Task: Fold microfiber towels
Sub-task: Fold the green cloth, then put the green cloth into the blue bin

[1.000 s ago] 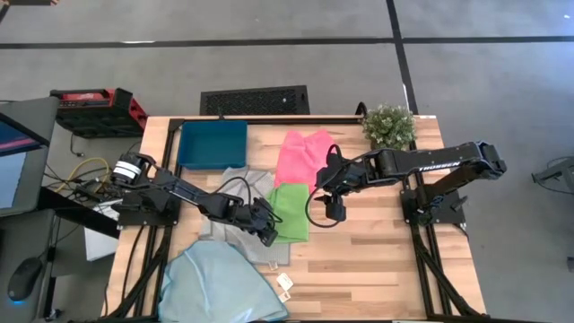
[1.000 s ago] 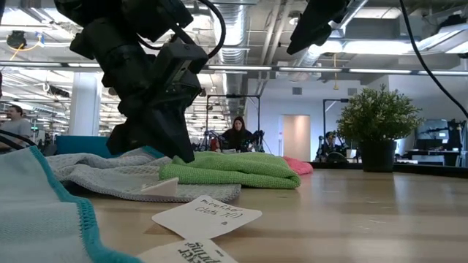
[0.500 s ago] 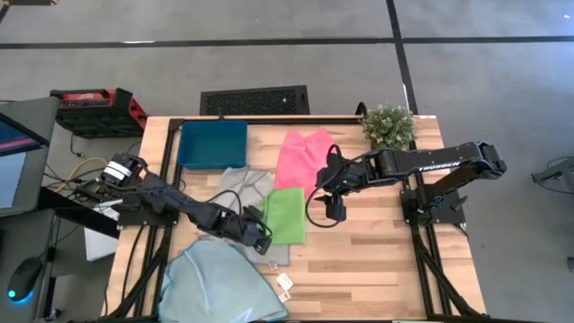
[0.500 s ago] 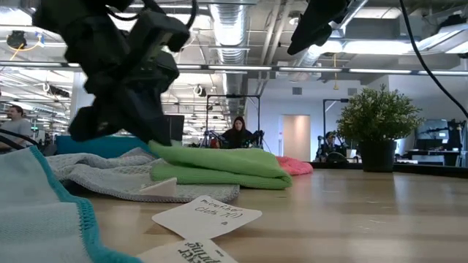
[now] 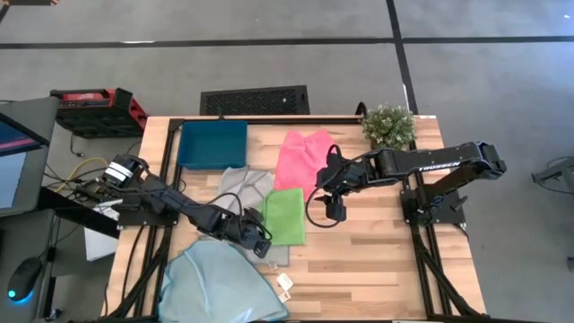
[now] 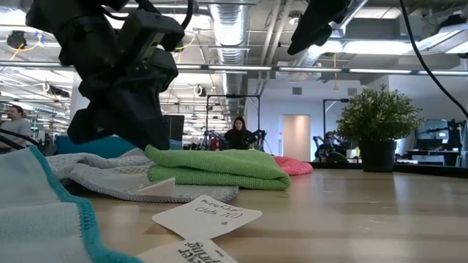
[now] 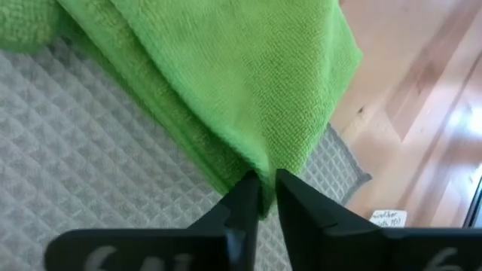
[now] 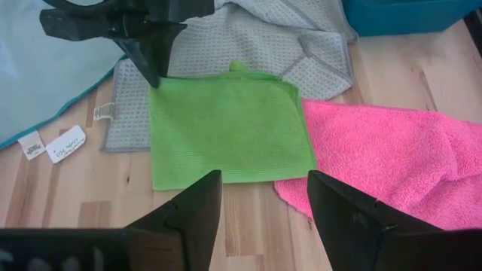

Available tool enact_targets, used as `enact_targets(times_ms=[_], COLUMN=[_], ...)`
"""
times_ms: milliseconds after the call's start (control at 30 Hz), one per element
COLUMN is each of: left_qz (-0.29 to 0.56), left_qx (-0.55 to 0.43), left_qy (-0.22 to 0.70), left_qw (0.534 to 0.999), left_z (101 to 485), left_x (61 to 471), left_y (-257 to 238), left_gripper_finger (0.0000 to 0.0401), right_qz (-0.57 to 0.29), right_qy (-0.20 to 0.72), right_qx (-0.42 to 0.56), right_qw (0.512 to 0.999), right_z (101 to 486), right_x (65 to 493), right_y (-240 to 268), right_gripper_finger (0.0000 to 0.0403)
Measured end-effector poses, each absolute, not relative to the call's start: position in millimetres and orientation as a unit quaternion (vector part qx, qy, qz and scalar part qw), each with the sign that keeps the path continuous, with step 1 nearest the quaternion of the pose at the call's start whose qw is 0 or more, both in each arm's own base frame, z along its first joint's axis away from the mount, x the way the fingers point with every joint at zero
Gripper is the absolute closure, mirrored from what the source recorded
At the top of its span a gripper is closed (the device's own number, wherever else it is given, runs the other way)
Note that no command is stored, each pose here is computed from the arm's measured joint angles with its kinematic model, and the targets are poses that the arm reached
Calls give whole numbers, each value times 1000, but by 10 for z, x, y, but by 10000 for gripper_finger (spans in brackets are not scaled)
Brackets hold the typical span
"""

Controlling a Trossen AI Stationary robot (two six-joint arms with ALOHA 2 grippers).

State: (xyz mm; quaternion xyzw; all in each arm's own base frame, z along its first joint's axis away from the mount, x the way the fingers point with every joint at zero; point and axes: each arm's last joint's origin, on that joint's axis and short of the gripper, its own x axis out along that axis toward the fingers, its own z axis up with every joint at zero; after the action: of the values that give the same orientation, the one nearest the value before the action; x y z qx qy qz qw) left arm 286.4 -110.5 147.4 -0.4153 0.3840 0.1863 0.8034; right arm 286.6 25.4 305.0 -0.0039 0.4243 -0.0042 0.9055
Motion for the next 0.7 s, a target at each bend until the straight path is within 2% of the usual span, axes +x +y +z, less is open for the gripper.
enact_targets(times_ms=[300,533,700], left_qz=[172,163,211], left_qx=[-444,-471,-482], left_qy=[402,393,386], left_qw=[782,773,757], left_z=[1491,1723,1771], left_x=[2891,2820,2758], left_y=[-1024,-935,-833], left_gripper_finger=[273,259,259], right_qz=[-4,-3,-3], right_qy=[424,425,425], right_qx=[-4,-3,-4], right_qw=[905,905,905], right_z=[3050,3050,3050], right_x=[2866,2866,2866], right_y=[254,254,254], right_gripper_finger=[182,182,182])
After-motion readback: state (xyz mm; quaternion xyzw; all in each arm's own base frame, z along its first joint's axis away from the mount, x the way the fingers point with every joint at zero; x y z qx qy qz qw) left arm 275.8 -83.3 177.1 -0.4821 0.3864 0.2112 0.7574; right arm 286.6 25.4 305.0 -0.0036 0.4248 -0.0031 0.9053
